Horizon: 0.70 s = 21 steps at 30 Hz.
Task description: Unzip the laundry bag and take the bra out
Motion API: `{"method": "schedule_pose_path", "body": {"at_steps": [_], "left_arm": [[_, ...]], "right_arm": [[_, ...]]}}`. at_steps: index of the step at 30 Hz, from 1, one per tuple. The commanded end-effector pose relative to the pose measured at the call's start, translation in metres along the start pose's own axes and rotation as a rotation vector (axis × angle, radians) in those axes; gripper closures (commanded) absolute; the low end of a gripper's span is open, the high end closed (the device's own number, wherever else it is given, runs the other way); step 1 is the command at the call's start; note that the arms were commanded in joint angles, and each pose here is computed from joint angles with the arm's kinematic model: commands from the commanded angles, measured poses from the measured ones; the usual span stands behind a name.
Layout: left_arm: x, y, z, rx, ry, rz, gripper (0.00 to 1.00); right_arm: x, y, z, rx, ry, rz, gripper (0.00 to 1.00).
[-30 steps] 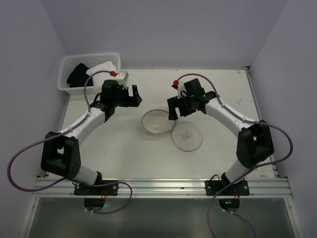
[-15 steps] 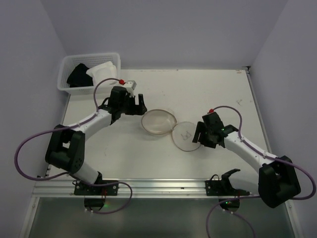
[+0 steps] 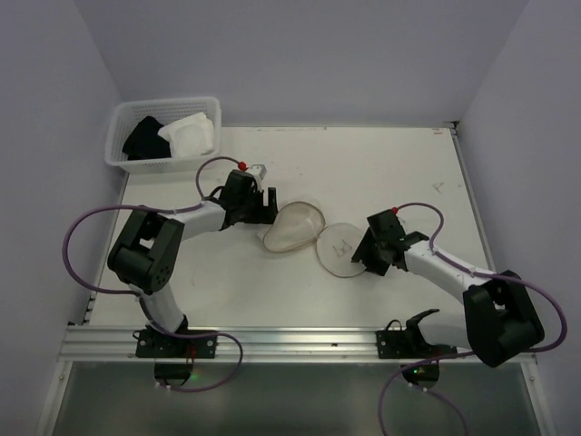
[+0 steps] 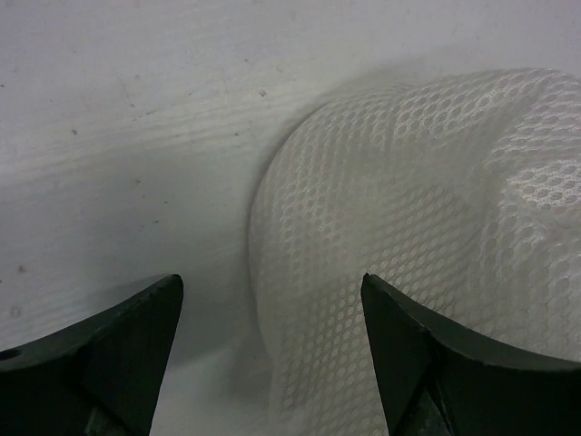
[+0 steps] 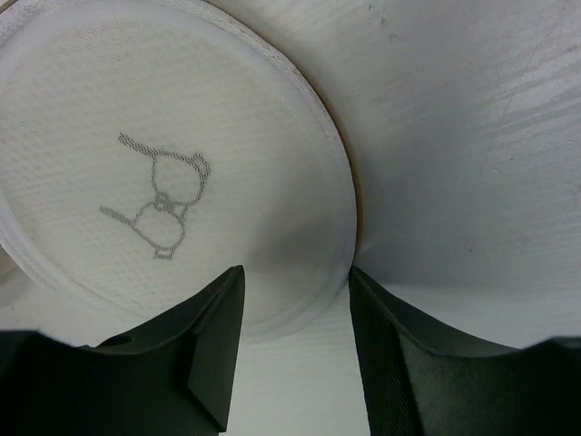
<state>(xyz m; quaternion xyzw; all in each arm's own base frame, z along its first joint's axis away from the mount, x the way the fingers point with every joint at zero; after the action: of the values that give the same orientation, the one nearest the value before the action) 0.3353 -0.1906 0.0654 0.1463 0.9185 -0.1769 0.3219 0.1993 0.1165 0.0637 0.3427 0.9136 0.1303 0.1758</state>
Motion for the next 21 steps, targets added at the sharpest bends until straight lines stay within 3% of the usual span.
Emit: {"method": "schedule_pose_path", "body": {"at_steps": [1,5,8,9,10,21], "left_arm": [[-0.004,0.0,0.01,-0.034,-0.018,-0.043,0.19],[0.003,0.006,0.01,-0.081,-0.006,-0.066,0.25],[0.005,0.007,0.008,-0.097,-0.006,-0.083,0.3],[0.007,0.007,0.008,-0.093,-0.004,-0.093,0.32],[0.009,0.007,0.006,-0.093,-0.002,-0.096,0.34],[0.007,-0.026,-0.002,0.03,-0.007,-0.14,0.75]], "right_arm": [[-0.01,0.013,0.005,-0.014,-0.039,0.066,0.49],[-0.01,0.014,0.006,-0.008,-0.042,0.069,0.6],[-0.011,0.012,0.006,0.002,-0.047,0.066,0.83],[-0.012,0.012,0.004,-0.002,-0.053,0.065,0.97],[-0.014,0.01,0.003,0.006,-0.072,0.058,1.0],[-0.058,0.039,-0.067,-0.055,-0.258,-0.191,1.0]]}}
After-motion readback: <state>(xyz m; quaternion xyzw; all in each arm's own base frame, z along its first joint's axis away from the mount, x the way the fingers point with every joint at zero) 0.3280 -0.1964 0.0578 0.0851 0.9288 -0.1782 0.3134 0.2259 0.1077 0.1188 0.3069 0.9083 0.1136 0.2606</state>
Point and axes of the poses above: each gripper's point midway between its finger pads, its own z axis out along the fingers, its own y axis along the line the jaws close on, x = y × z, the point moved 5 cm from there along -z, back along the fingers, and after that the axes turned 11 degrees about z, right-handed, at the moved point
